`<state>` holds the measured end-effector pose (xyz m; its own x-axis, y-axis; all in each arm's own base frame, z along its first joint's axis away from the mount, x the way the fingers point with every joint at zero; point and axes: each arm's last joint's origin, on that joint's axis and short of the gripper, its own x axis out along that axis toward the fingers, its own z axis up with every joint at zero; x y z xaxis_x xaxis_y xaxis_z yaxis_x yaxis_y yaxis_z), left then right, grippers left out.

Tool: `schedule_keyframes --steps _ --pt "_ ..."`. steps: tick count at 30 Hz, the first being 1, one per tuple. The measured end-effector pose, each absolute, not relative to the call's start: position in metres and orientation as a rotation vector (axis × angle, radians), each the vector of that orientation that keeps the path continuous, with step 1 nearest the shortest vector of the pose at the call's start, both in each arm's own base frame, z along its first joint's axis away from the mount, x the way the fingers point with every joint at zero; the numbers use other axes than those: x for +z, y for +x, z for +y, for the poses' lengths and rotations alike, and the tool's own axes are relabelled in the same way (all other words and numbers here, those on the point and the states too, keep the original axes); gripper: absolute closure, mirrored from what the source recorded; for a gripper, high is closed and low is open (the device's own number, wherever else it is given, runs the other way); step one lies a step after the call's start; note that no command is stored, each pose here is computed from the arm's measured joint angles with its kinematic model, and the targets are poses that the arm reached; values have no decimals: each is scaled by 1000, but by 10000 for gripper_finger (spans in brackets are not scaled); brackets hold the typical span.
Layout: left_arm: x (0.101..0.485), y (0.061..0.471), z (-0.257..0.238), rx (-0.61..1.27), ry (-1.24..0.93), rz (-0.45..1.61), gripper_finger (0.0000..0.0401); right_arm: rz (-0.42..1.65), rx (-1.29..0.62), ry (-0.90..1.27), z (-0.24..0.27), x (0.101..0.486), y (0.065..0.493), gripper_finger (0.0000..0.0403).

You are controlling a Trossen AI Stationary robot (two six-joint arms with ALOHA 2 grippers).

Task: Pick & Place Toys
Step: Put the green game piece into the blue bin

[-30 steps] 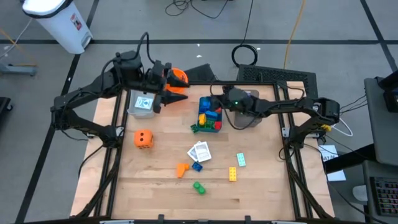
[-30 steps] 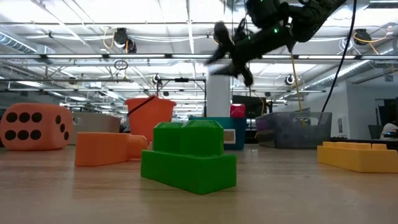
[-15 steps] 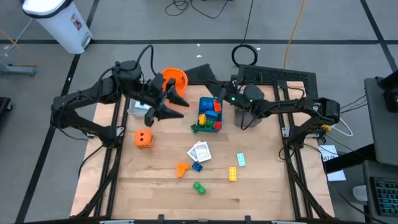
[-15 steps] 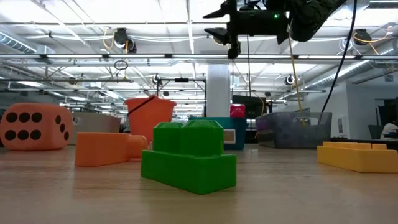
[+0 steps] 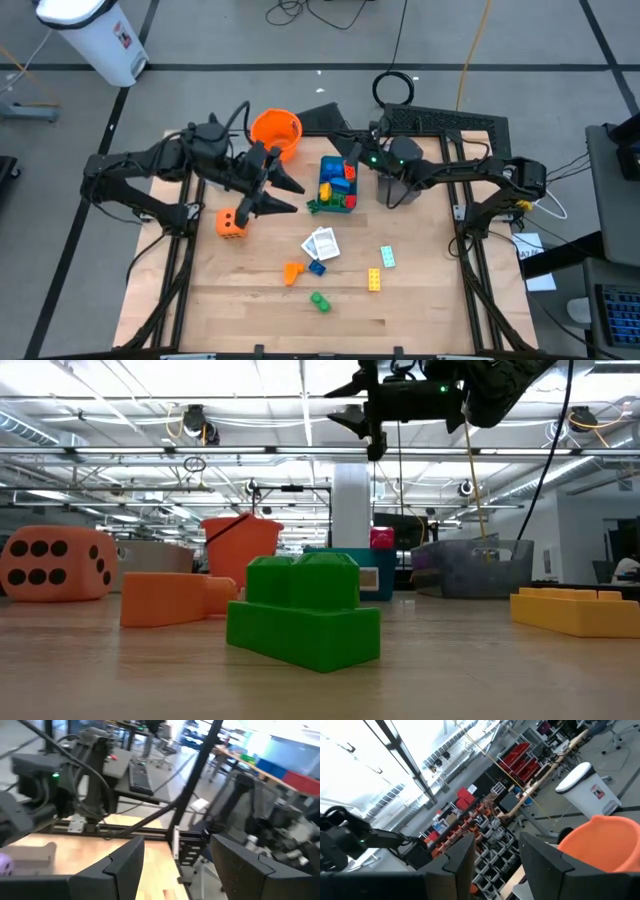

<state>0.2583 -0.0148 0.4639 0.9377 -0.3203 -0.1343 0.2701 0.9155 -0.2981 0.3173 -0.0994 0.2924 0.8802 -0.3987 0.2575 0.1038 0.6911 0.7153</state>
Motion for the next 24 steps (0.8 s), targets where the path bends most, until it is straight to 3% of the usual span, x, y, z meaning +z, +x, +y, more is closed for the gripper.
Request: schedule_keyframes --steps 15,24 --pt "445 278 -80 -133 -452 241 164 -416 -290 761 -99 292 317 259" --pt "423 316 -139 -219 -468 147 164 -412 -292 762 -99 292 317 257"
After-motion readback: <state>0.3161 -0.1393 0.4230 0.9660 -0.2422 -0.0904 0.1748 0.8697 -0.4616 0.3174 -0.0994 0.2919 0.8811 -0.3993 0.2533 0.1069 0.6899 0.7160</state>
